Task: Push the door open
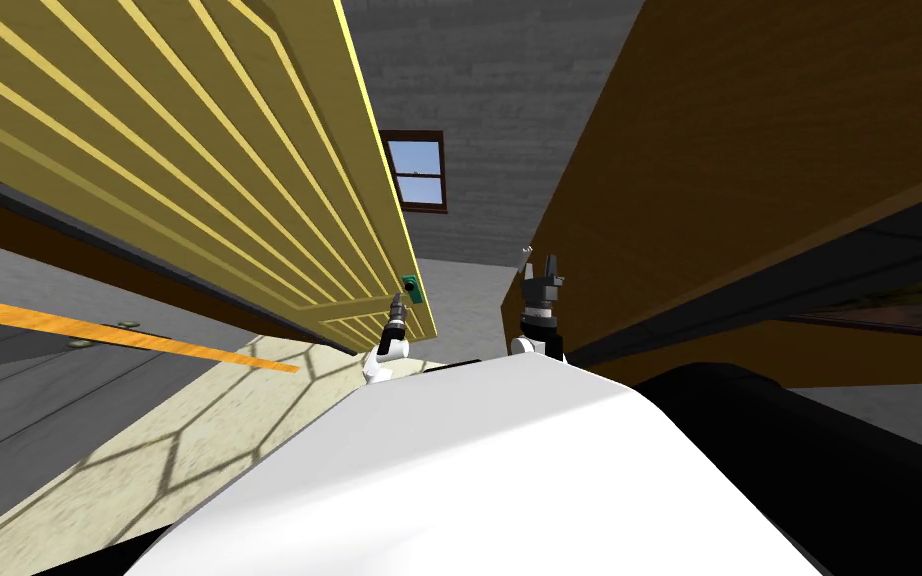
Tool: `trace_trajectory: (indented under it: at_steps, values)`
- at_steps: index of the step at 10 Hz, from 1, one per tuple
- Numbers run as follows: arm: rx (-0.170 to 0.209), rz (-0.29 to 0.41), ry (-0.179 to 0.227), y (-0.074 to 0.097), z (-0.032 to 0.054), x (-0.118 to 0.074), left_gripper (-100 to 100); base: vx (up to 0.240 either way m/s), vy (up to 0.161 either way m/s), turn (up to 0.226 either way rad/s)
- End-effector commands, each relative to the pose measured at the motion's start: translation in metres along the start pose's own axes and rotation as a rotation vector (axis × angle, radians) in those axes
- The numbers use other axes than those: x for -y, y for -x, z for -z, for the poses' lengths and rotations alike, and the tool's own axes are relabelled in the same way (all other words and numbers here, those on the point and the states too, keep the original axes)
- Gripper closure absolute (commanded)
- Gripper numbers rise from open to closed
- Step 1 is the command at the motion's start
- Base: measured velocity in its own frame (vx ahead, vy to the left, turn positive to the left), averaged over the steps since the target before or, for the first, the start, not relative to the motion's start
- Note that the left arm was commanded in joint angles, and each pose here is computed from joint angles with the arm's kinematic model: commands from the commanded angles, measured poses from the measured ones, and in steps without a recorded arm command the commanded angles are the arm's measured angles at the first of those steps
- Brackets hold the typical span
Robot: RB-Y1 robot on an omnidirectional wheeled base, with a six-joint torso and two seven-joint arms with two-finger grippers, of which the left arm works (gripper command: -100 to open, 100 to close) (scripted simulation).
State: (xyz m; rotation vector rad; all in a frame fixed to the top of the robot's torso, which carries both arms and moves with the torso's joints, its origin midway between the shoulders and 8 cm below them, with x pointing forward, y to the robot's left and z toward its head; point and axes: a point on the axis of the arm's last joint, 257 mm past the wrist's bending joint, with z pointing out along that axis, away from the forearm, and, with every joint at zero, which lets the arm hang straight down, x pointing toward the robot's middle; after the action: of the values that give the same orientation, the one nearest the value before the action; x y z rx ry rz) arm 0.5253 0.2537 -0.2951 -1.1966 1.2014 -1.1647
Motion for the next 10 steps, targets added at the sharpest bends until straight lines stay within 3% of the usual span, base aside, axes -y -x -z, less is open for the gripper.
trace_trajectory:
  at_steps: [1,3,4,10]
  values:
    - [-0.007,0.017,0.002,-0.008,0.0003,-0.001,-100,-0.245,-0.022,0.005]
    - [-0.008,0.022,0.002,-0.01,0.0017,-0.001,-100,-0.178,-0.035,0.002]
    - [-0.005,0.015,0.001,-0.006,0.0009,-0.001,-100,0.078,0.003,-0.02]
    - [0.006,0.011,-0.006,-0.001,-0.0028,-0.001,-100,0.201,0.0,-0.018]
